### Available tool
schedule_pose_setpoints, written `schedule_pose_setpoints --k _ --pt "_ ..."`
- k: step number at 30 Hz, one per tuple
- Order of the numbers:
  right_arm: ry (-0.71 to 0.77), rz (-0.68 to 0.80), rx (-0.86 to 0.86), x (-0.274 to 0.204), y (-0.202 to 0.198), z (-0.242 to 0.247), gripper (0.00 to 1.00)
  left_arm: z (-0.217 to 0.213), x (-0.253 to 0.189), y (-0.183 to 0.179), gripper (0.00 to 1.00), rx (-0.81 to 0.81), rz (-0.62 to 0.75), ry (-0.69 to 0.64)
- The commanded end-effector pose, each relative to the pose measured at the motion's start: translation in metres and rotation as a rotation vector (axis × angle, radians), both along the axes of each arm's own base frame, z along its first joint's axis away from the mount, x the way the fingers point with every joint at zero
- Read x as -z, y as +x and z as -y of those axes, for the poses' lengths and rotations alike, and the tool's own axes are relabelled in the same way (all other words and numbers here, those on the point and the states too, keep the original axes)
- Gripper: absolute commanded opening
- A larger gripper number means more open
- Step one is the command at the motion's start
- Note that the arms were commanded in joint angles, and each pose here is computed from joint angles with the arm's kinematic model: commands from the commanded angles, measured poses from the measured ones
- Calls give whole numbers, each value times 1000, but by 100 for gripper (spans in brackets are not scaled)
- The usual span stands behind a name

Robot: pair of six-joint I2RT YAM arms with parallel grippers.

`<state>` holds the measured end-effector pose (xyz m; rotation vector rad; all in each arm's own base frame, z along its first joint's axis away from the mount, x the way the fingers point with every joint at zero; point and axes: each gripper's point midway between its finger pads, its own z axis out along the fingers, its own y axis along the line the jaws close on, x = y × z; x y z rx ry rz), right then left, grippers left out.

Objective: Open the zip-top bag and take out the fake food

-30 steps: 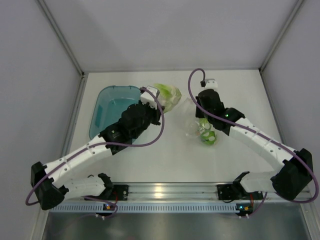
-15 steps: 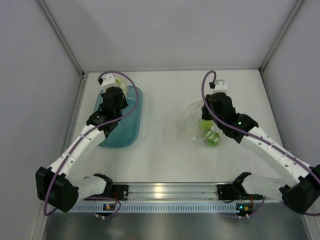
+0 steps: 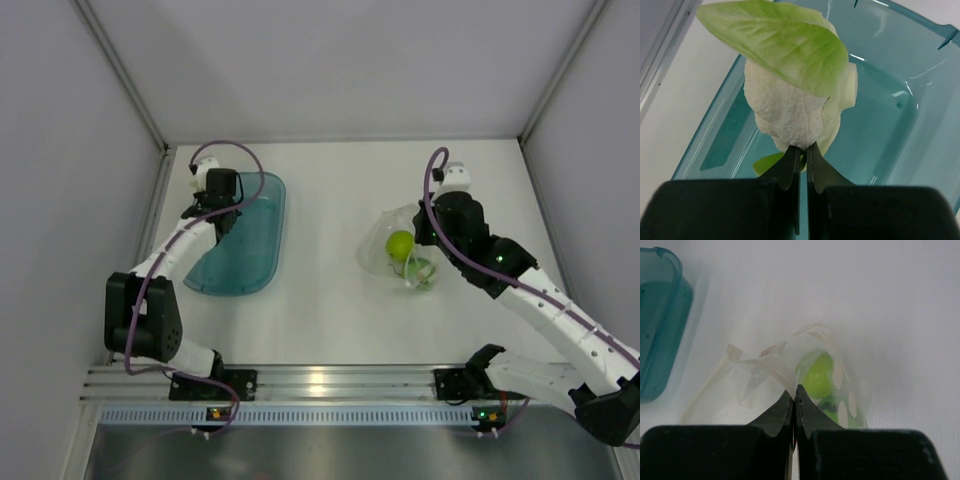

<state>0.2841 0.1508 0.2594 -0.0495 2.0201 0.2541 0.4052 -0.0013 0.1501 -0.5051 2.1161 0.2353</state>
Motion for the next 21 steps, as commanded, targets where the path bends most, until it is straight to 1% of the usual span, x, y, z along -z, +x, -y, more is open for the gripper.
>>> schedule_pose_setpoints --k 1,2,4,7,8,10,12,13,16,18,20,21 --pt "-2 13 -2 -4 -2 4 0 8 -15 18 3 29 50 -41" --pt "2 14 -8 -5 -2 3 0 10 -8 19 14 40 34 -48" --pt "5 10 -16 -4 -1 1 0 16 -5 20 23 73 21 -67" --pt "11 11 -27 -6 -2 -2 0 17 -7 20 43 78 19 -71" --pt "14 15 -32 -8 -2 -2 0 18 -8 19 58 81 20 -73" --pt "21 14 -53 -8 -2 -6 0 21 -14 19 68 94 32 -85" --pt "23 17 -77 -11 -2 -10 0 26 -27 17 85 119 63 -108" --pt "30 11 -95 -10 -3 -14 0 27 -36 15 98 130 86 -118" --pt "39 8 -119 -11 -3 -19 0 45 -59 10 98 214 135 -187" --pt "47 7 -123 -12 -2 -22 0 73 -69 6 98 353 146 -278" --pt "59 3 -122 -12 -1 -24 0 94 -86 -1 98 444 171 -363" --pt "66 5 -116 -12 0 -25 0 110 -91 -8 98 487 173 -452"
